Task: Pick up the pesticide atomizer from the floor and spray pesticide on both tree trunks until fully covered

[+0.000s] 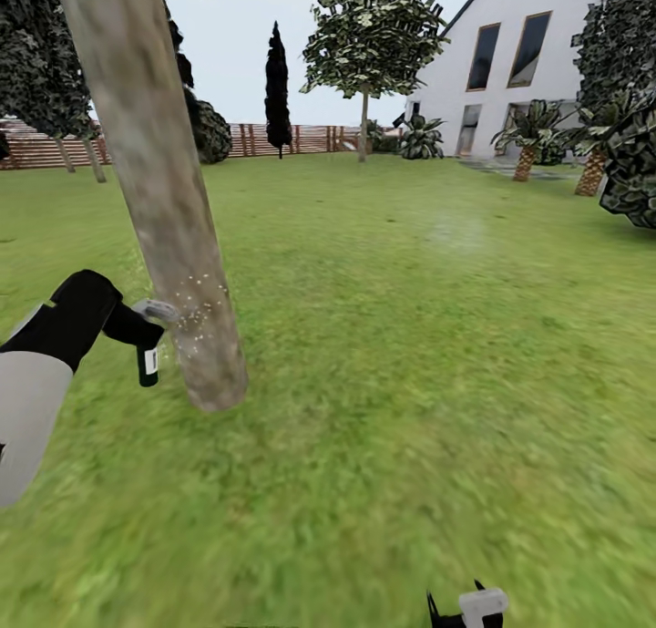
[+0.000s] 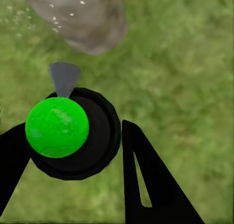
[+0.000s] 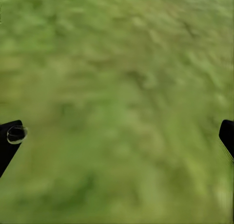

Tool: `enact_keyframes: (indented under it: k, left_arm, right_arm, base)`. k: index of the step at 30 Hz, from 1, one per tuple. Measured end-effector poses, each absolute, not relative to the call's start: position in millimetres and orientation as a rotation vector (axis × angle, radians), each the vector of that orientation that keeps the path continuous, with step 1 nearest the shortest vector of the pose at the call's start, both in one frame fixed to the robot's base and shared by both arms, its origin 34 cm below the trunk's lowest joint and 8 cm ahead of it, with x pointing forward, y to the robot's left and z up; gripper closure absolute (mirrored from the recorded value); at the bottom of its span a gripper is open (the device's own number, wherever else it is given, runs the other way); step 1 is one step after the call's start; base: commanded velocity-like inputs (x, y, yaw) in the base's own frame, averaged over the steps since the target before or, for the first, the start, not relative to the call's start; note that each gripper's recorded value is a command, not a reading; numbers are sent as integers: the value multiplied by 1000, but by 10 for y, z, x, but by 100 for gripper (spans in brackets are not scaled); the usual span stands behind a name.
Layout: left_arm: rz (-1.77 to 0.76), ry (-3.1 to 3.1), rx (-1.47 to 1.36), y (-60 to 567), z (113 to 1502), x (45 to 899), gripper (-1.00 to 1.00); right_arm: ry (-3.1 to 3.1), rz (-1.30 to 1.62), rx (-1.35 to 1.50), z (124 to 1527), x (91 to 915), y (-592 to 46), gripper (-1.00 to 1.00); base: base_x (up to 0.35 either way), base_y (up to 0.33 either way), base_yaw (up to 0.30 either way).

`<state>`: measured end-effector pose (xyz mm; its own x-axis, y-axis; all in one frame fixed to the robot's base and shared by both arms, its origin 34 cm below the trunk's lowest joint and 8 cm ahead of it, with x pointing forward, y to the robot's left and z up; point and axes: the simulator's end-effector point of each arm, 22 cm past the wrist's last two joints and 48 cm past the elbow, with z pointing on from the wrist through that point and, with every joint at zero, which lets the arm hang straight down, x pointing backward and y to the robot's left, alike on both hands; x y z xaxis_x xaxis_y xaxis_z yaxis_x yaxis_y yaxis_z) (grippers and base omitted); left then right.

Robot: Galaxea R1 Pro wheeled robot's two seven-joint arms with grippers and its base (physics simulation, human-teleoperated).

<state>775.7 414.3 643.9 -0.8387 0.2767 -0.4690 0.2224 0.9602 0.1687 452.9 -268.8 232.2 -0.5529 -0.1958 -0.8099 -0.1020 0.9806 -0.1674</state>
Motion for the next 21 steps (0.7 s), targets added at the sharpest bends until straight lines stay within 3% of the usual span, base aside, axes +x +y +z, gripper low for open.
enact_keyframes:
  k: [7,21]
  left_arm:
    - [136,2607,338,4169,6418,7741,100]
    - [152,2623,313,4320,6350,7672,100]
  right_arm:
    - [2161,-124,-208,2322,4529,-2688,-100]
    - [2160,-124,-207,2323,4529,-2690,-100]
  base:
    - [150,-203,261]
    - [334,-4,41]
